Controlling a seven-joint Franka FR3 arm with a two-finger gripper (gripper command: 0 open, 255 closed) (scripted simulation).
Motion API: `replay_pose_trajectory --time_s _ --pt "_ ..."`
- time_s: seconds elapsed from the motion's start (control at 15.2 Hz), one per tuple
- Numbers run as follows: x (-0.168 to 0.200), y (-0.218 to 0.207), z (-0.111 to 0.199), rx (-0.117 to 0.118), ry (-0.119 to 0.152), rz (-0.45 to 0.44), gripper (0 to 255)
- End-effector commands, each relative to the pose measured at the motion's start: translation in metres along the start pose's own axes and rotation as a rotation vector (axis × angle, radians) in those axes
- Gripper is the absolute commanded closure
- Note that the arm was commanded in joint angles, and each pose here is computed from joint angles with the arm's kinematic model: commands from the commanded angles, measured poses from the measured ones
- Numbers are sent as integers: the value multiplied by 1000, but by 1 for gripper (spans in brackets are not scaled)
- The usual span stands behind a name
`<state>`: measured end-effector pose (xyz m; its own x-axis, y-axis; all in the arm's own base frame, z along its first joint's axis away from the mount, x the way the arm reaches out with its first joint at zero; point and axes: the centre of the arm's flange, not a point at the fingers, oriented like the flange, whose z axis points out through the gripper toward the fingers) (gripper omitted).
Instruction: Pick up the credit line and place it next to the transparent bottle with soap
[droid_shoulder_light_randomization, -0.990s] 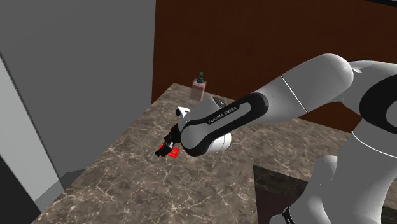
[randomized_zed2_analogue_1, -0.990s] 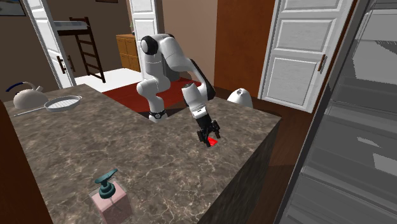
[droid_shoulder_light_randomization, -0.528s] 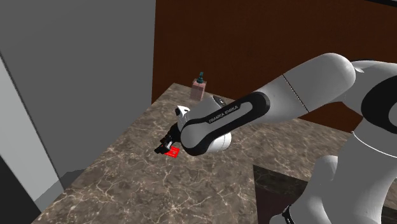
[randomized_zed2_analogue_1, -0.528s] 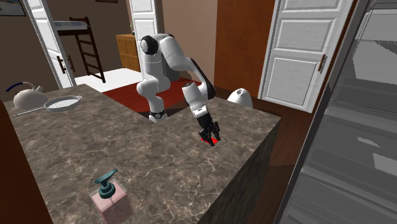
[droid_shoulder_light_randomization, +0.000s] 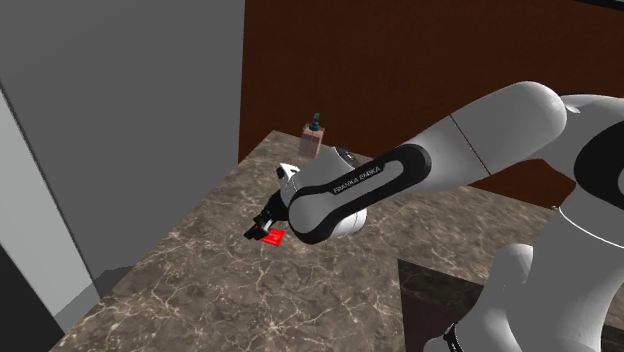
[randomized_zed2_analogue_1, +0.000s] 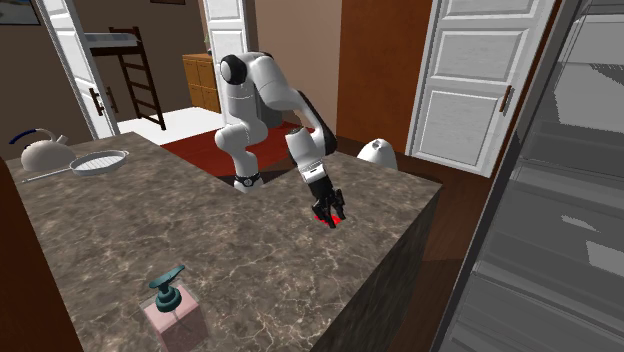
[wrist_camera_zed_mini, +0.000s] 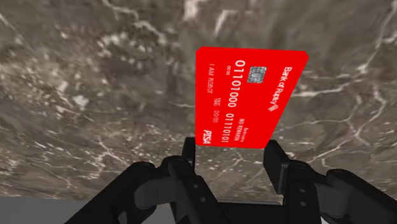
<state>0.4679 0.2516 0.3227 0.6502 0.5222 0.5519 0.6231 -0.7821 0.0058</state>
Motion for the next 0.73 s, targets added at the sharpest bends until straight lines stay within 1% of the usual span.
replay_pose_trajectory --time_s 0.0,0.66 --pt "5 0 -7 0 -2 0 255" --pt "34 1 -51 0 -2 0 255"
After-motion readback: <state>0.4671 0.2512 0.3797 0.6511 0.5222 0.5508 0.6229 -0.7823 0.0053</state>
